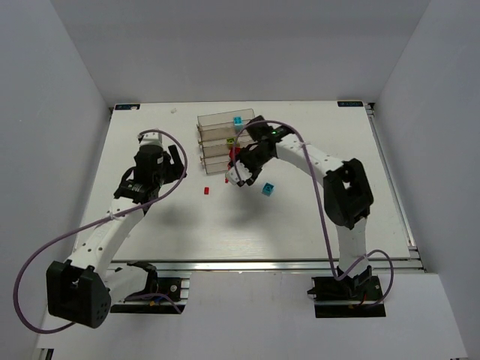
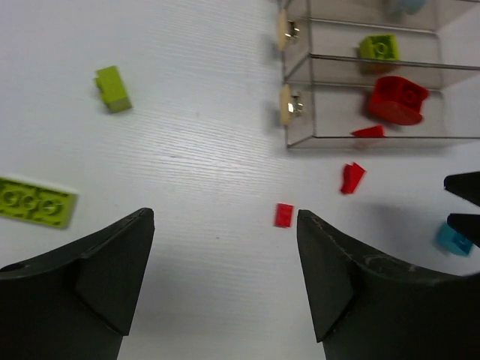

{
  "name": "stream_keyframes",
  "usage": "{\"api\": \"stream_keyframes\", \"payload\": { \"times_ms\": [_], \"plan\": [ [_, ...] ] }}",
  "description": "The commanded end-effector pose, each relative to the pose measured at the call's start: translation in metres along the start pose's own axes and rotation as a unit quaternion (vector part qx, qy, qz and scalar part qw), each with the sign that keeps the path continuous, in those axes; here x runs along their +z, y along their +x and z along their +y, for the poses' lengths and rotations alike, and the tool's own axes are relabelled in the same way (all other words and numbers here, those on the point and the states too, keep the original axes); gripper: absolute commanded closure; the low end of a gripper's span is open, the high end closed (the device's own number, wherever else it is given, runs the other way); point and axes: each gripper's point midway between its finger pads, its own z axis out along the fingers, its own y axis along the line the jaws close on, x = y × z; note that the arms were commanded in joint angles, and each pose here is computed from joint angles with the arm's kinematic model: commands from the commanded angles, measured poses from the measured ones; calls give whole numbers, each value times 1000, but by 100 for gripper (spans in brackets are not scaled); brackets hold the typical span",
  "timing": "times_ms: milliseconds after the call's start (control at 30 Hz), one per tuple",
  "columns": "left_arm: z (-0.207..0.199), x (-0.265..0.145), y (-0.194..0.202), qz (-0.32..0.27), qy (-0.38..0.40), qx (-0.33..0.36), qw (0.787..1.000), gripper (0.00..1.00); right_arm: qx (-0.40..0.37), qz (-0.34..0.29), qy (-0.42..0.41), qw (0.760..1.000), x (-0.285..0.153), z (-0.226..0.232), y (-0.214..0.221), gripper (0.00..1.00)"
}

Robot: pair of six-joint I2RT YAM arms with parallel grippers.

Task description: Sort the legos into containers by color

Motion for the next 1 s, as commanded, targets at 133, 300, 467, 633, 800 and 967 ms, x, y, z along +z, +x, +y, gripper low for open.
{"api": "stream_keyframes", "payload": {
  "times_ms": [133,300,467,633,800,967],
  "plan": [
    [40,-22,-31,-84,-100,5,991,13,-129,23,-114,985,50,-1,-7,46],
    [45,-31,-38,-103,-110,6,989,11,-146,37,-158,976,77,7,0,47],
    [42,-31,-38,-100,-99,7,990,12,-160,62,-171,970,90,7,9,48],
    [35,-30,-38,-98,-82,8,992,12,-167,81,-171,968,92,2,16,49],
    [34,-32,-38,-98,-78,7,992,12,-175,96,-159,967,100,-7,22,50],
    [32,-31,-37,-96,-71,7,993,11,-175,98,-163,966,105,-6,28,51]
  ]
}}
